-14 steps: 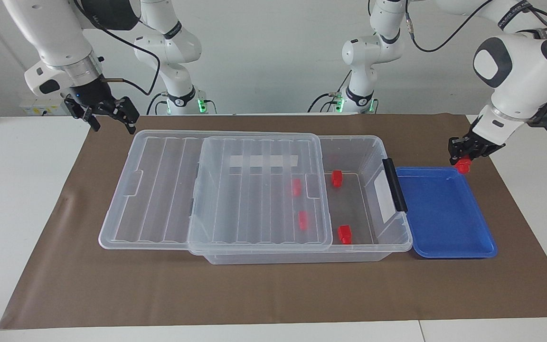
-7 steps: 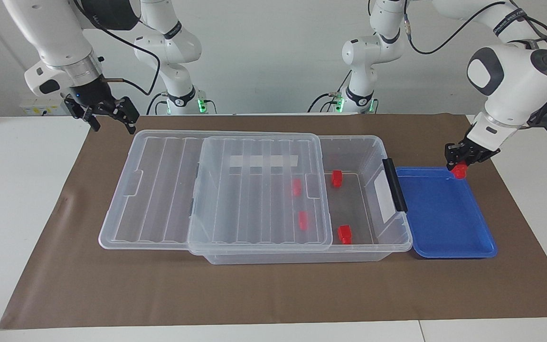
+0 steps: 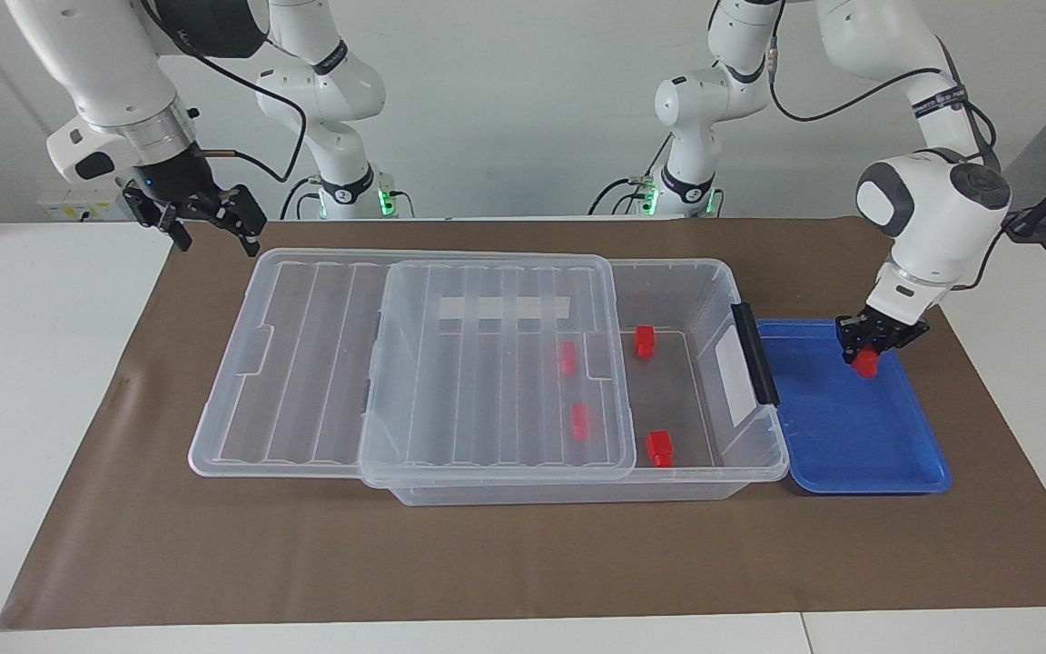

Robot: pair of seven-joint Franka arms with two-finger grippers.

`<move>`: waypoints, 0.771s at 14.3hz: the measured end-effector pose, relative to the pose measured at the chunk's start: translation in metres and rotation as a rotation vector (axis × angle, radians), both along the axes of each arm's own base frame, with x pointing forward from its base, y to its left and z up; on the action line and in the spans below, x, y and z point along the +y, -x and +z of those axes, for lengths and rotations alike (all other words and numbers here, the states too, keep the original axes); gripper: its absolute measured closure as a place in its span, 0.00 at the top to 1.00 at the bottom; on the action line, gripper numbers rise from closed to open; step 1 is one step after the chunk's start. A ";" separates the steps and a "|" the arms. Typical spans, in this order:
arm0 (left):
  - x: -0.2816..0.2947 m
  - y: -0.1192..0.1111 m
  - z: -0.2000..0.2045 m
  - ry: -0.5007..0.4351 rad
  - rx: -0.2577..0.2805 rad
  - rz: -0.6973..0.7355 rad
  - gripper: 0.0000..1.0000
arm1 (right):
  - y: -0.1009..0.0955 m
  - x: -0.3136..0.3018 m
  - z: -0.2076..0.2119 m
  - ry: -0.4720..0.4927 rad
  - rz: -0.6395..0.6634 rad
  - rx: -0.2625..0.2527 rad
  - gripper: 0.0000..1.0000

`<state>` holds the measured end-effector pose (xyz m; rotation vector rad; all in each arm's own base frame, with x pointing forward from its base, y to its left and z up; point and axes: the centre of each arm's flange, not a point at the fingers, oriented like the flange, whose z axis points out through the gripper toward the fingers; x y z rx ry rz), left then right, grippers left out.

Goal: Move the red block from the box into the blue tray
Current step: 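Carry the red block over the blue tray and lower it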

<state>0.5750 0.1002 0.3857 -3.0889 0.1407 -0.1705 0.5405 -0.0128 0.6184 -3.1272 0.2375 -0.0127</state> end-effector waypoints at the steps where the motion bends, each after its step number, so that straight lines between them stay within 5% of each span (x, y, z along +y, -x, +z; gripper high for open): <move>1: 0.003 -0.002 -0.010 0.000 -0.004 0.001 0.34 | 0.000 0.000 0.000 0.000 0.000 0.000 1.00; 6: -0.001 -0.004 -0.068 0.008 -0.017 0.001 0.34 | 0.000 0.000 0.000 0.000 0.000 0.000 1.00; 11: -0.017 -0.005 -0.073 0.025 -0.014 0.079 0.34 | 0.000 0.000 0.000 0.000 0.000 0.000 1.00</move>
